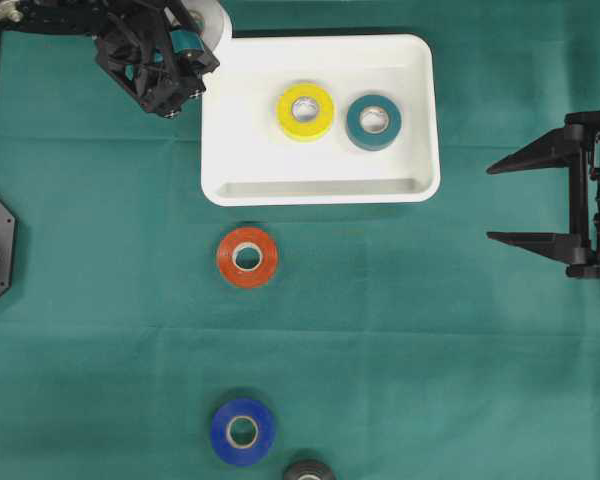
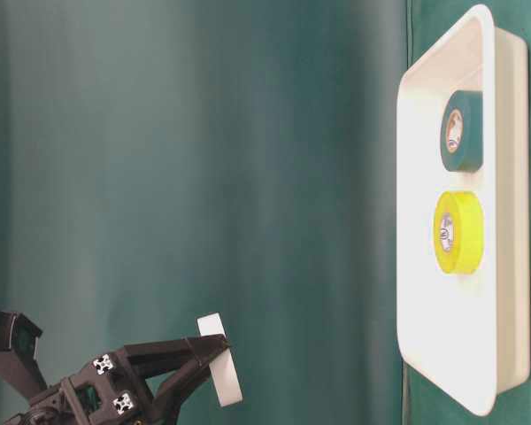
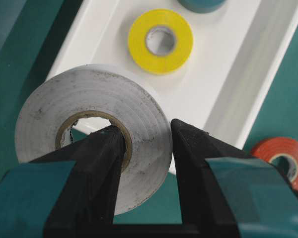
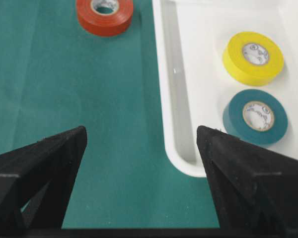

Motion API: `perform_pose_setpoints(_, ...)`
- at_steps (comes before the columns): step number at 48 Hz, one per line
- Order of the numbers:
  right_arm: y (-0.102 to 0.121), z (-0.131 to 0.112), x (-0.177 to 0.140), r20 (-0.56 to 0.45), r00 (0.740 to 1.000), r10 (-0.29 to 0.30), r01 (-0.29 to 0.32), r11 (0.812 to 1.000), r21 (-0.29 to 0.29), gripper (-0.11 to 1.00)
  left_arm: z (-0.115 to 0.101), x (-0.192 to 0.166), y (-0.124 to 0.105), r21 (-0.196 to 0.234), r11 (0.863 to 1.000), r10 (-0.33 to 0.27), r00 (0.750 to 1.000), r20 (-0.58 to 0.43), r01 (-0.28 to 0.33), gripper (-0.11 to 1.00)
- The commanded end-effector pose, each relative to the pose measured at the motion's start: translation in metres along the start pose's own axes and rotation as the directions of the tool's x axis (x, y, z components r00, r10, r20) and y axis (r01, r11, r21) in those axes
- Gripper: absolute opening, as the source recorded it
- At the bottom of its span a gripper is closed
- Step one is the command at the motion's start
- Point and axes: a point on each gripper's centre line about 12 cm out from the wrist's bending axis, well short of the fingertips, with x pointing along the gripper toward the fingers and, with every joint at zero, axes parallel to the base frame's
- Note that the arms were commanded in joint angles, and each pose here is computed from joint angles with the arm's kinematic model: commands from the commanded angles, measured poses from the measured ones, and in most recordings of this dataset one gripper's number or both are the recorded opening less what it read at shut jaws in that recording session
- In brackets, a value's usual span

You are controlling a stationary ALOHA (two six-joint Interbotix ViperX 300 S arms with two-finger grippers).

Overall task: Pick up the tape from a random location and place it into the white case.
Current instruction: 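Lift the white roll with the left gripper toward the tray's left end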

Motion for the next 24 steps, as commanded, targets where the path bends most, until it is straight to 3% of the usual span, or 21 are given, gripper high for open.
perform_pose_setpoints(1,0.0003,0.0102,-0.0008,0.026,1.000,0.001,-0.001,1.000,-0.001,0.86,0.0096,-0.0091,0.0009,-0.003,1.000,0.000,0.999,0.043,0.000,0.25)
perform_pose_setpoints(24,0.0003,0.0102,-0.0008,0.026,1.000,0.001,-0.001,1.000,-0.001,0.86,0.0092,-0.0094,0.0004,-0.002,1.000,-0.001,0.999,0.043,0.001,0.25)
